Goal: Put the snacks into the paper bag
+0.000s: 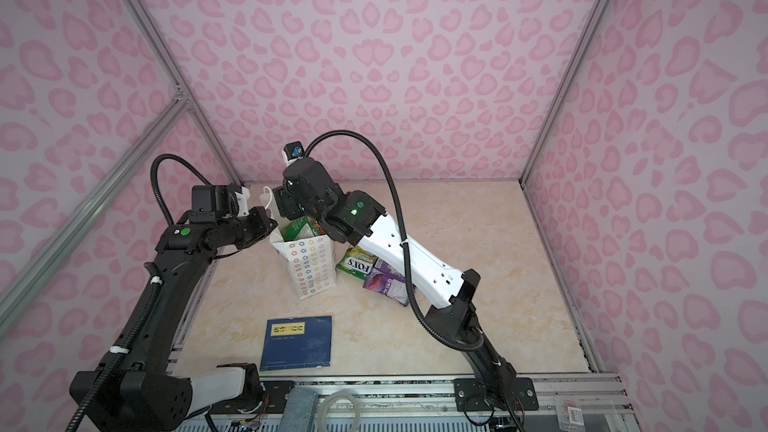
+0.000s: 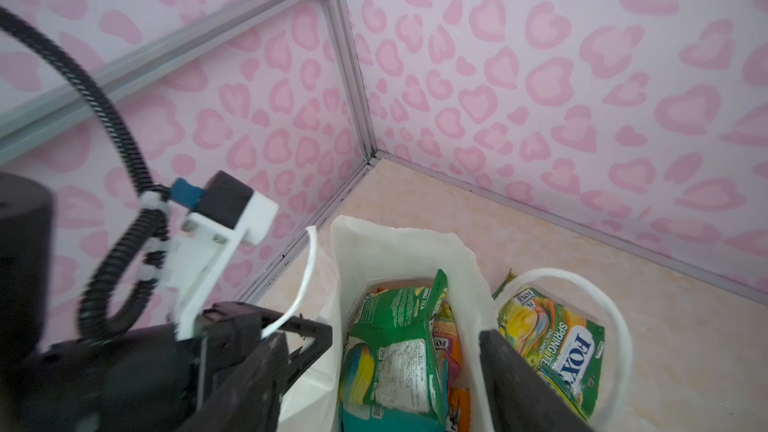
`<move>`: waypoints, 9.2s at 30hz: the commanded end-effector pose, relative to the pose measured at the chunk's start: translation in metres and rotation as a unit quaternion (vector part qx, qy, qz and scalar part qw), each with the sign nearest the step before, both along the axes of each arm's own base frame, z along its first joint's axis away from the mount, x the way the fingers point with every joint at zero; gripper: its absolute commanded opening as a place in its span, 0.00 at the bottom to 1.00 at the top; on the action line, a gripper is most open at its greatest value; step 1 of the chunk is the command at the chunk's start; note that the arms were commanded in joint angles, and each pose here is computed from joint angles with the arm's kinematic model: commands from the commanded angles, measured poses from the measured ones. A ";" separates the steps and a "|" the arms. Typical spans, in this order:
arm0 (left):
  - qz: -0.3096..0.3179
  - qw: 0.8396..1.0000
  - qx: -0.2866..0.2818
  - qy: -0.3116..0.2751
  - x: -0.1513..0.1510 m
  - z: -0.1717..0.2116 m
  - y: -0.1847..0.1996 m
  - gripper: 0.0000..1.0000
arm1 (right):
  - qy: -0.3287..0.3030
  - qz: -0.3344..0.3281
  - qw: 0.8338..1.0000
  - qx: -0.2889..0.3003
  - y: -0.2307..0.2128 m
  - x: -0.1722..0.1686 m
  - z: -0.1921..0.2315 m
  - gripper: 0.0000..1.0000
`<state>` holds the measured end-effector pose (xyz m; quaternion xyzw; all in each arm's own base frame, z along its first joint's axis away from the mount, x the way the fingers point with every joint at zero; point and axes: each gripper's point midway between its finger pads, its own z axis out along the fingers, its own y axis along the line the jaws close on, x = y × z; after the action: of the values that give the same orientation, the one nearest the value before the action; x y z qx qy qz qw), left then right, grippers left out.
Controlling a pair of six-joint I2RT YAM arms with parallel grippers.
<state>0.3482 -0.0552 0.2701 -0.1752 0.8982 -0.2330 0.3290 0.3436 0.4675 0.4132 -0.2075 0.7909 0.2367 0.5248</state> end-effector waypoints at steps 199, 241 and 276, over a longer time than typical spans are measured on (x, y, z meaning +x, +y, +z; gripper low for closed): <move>-0.333 0.926 -0.095 0.152 -0.041 -0.175 -0.267 0.04 | 0.092 -0.313 0.944 0.052 -0.421 -0.026 -0.135 0.00; -0.292 0.922 -0.175 -0.186 -0.080 0.201 -0.218 0.03 | 0.093 -0.317 0.941 0.065 -0.420 -0.014 -0.130 0.00; -0.379 0.886 -0.202 -0.174 -0.032 0.204 -0.394 0.03 | 0.092 -0.303 0.947 0.056 -0.409 -0.013 -0.131 0.00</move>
<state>0.3081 -0.4446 0.4702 0.1559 0.7678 -0.5420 0.3040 0.3299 0.0587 0.2806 0.0971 0.8497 0.1321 0.5011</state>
